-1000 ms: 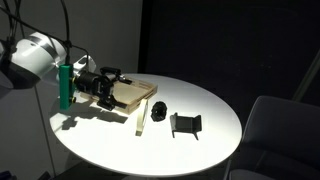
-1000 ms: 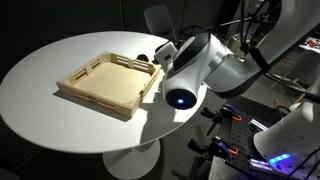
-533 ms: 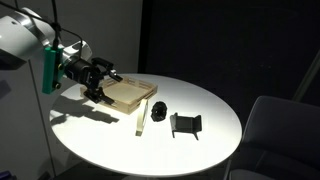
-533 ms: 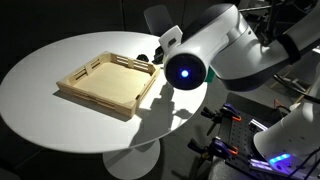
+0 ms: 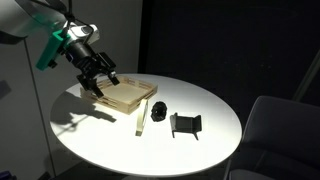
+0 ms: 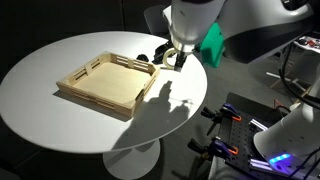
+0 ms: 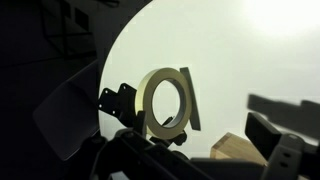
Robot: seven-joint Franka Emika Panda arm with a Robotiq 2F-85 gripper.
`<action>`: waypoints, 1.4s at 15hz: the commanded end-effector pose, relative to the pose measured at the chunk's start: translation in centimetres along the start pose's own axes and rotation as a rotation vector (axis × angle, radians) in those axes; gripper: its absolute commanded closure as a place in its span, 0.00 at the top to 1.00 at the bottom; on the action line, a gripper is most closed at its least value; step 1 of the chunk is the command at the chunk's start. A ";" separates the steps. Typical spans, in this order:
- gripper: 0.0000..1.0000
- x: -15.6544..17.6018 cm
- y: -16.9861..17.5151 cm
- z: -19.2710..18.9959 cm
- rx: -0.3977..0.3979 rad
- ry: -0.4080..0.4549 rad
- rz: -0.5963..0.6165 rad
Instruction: Place the white masking tape upright.
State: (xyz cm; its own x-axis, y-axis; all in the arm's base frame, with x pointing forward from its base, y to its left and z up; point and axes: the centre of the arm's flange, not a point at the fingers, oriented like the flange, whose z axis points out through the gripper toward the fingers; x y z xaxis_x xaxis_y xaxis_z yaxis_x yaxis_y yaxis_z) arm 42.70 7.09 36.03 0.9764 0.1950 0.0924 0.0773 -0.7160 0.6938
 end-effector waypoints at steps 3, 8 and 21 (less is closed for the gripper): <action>1.00 -0.7 3.6 -1.1 0.288 -0.159 0.082; 1.00 -0.7 4.7 -1.8 0.593 -0.257 0.086; 1.00 -1.7 10.7 -2.7 0.601 -0.382 0.113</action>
State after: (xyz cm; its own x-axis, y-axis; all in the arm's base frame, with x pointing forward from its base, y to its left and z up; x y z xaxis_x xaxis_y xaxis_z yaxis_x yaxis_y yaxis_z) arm 41.85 1.62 43.33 0.9782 -0.0547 -0.2003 -0.0336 -0.9937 0.1072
